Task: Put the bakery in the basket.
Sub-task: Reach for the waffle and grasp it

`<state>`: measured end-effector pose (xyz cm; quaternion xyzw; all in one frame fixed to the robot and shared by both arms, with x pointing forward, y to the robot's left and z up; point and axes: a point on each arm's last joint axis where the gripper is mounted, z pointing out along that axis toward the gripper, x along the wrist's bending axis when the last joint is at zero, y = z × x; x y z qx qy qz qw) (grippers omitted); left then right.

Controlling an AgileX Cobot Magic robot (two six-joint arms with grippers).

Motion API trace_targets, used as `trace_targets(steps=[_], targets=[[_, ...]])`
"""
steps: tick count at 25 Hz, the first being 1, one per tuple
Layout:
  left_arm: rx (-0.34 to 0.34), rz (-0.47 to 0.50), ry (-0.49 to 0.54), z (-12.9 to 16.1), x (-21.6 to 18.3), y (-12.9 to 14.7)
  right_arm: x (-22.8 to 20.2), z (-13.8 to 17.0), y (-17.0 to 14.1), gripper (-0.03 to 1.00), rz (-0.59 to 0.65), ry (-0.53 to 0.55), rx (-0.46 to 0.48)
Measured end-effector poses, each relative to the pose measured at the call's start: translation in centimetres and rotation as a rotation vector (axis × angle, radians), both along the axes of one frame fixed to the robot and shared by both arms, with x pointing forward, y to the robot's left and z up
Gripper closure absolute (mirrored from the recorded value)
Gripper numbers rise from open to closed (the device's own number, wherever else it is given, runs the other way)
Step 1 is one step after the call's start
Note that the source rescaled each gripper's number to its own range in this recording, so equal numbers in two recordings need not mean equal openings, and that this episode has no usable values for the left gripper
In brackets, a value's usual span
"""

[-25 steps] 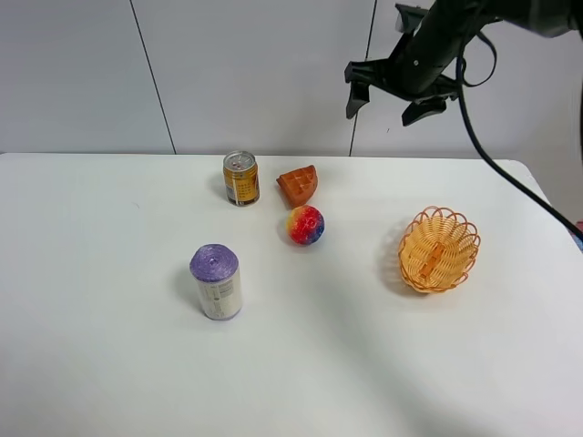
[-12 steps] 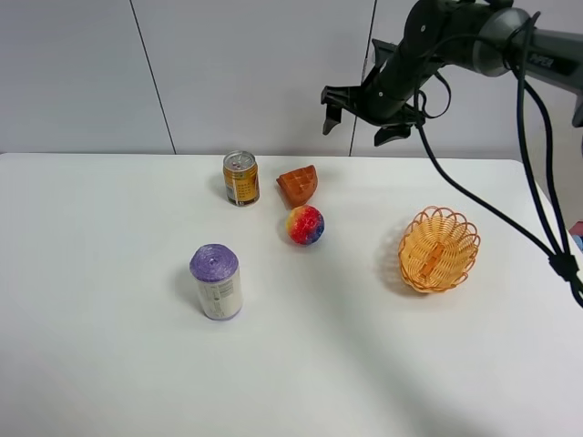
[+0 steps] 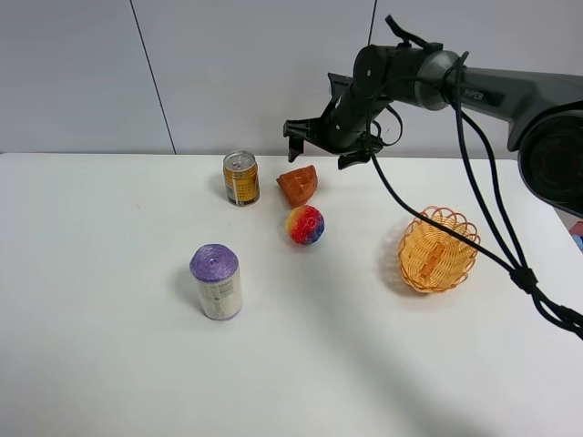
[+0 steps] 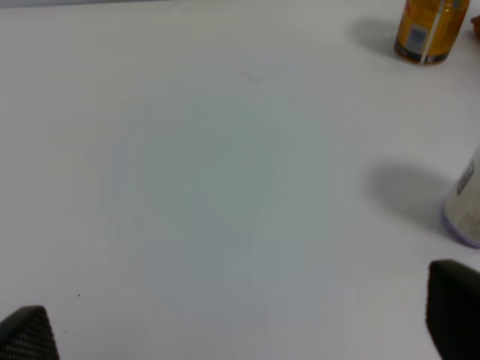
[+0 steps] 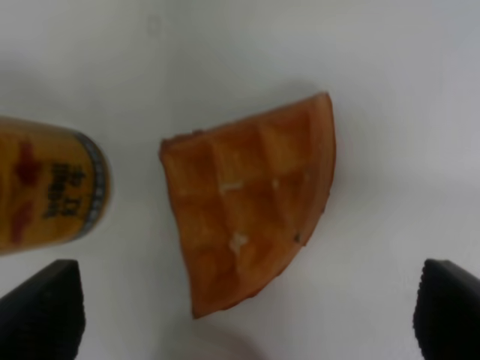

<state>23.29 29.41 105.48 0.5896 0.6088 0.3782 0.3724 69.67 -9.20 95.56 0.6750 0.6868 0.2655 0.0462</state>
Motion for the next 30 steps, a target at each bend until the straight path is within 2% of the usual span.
trace_targets(steps=[10,21,27,30], targets=[[0.000,0.000,0.000,0.0,0.0,0.0,0.1,-3.9,1.4,0.23,0.019,0.028,-0.023],[0.000,0.000,0.000,0.0,0.0,0.0,0.4,-4.9,1.4,0.23,-0.006,0.014,-0.046],[0.000,0.000,0.000,0.0,0.0,0.0,0.4,-6.8,1.4,0.23,-0.008,0.043,-0.055],[0.000,0.000,0.000,0.0,0.0,0.0,0.6,-6.8,1.6,0.23,-0.010,0.019,-0.046]])
